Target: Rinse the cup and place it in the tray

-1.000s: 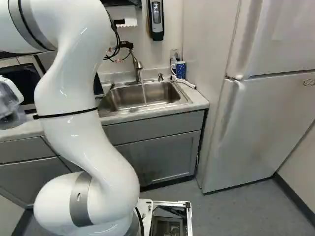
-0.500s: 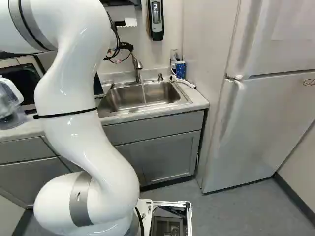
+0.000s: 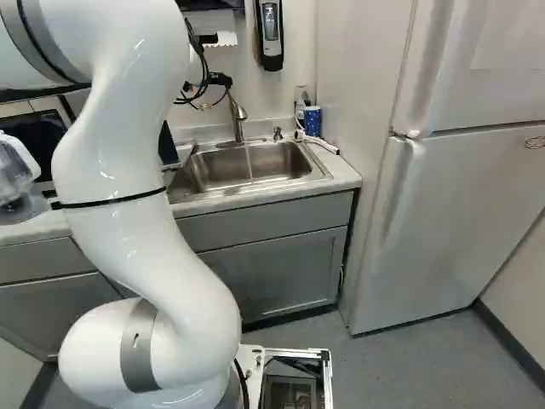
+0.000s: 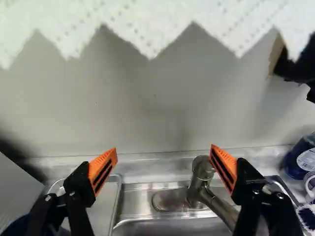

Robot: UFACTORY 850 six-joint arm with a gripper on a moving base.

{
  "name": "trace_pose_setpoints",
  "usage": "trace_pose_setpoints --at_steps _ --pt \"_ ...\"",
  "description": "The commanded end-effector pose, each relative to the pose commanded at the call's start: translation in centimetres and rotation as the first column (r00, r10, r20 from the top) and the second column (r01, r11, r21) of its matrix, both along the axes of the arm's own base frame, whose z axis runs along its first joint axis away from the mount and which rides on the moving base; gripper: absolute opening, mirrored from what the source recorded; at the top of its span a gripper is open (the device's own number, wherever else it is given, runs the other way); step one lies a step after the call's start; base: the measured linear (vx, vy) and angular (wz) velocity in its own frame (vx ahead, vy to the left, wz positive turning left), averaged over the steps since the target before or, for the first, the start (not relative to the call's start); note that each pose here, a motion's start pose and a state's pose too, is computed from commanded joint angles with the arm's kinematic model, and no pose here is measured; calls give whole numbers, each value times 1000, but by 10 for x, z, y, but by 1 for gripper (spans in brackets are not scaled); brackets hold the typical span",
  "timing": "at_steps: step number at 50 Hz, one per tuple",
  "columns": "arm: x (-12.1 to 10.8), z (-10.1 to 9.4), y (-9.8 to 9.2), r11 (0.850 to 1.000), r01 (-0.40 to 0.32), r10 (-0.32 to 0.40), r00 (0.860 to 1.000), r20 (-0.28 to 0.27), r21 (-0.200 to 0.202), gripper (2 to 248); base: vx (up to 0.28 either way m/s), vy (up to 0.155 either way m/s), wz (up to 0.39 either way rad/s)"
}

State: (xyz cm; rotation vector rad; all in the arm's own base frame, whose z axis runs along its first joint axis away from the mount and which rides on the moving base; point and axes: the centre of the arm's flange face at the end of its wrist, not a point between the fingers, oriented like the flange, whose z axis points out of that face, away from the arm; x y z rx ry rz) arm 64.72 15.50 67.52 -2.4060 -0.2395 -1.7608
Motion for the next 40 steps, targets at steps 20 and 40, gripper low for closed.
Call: trace_pose_setpoints --at_steps 20,40 --pt "-16 0 -10 1000 8 -8 1000 -21 -5 247 0 0 0" --pt "-32 1 -22 1000 20 -20 999 -42 -9 247 0 0 0"
